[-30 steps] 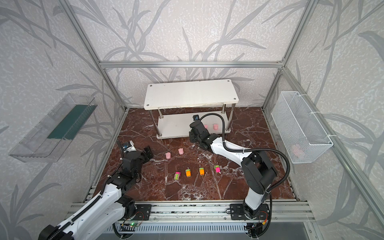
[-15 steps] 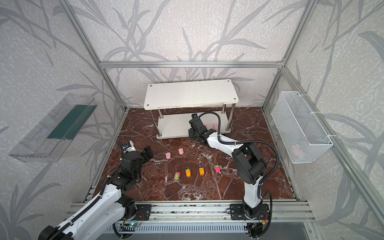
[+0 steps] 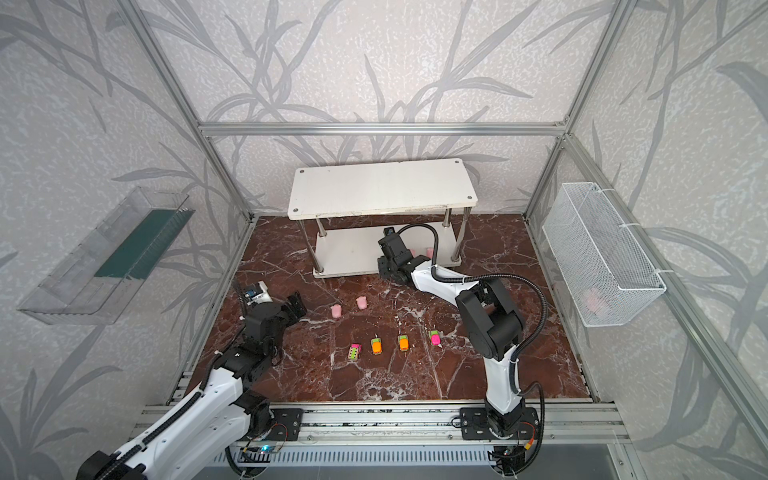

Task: Place and organize the plastic toys onto the shelf
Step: 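Lift the pink pig with the right gripper over the lower shelf, then open the right gripper to set the third pig on the lower shelf, then lower the left gripper onto a floor pink pig while the right gripper withdraws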

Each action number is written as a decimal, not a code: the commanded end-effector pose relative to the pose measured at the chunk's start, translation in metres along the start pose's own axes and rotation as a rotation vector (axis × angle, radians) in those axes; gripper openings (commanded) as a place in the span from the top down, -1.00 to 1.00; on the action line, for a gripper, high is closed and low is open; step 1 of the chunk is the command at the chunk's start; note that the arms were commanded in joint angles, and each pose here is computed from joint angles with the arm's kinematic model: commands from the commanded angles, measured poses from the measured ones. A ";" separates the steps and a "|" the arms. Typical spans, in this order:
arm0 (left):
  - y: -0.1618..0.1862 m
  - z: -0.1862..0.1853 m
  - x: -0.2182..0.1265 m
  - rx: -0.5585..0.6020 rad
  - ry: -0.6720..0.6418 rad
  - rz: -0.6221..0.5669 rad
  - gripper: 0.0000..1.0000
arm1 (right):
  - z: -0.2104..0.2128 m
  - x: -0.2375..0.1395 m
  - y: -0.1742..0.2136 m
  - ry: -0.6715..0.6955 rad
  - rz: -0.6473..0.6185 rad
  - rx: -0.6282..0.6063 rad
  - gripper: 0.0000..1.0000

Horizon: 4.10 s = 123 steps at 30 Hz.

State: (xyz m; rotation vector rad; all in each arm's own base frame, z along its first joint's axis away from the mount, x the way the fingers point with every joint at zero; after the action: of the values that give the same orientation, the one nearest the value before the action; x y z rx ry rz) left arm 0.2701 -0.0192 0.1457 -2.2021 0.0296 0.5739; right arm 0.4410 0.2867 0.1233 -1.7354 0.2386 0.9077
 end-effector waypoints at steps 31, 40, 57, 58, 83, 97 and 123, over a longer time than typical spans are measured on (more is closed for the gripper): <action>0.002 0.010 0.006 -0.007 -0.046 -0.013 -0.89 | -0.012 0.031 0.000 -0.009 0.041 0.008 0.30; 0.002 0.012 0.006 -0.008 -0.050 -0.012 -0.89 | -0.014 0.026 -0.004 -0.012 0.026 0.019 0.07; 0.003 0.012 0.004 -0.015 -0.044 -0.006 -0.89 | -0.023 -0.030 -0.045 -0.038 -0.145 0.066 -0.04; 0.003 0.012 0.004 -0.015 -0.043 -0.006 -0.89 | -0.023 -0.034 -0.046 -0.043 -0.157 0.068 -0.04; 0.065 -0.041 0.010 0.055 0.037 0.240 -0.87 | -0.026 -0.141 0.038 -0.052 -0.265 0.102 -0.05; 0.106 -0.068 0.021 0.121 -0.020 0.288 -0.73 | -0.039 -0.157 0.083 0.001 -0.257 0.090 -0.05; 0.148 -0.063 0.045 0.189 -0.121 0.348 -0.33 | -0.058 -0.147 0.108 -0.004 -0.235 0.165 -0.03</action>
State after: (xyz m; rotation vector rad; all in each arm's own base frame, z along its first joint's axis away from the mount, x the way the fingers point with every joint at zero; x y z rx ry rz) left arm 0.2988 -0.1531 0.0495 -1.9773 0.4320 0.8587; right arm 0.3047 0.1546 0.1436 -1.5924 0.1272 0.7179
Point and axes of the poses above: each gripper's point midway between its finger pads, its own x axis out along the fingers, its own z axis along the line the jaws close on, y = z × x, the point moved 2 cm from there along -x, back along the fingers, and after that the axes turned 15 degrees about -x, right-handed, at the moved point
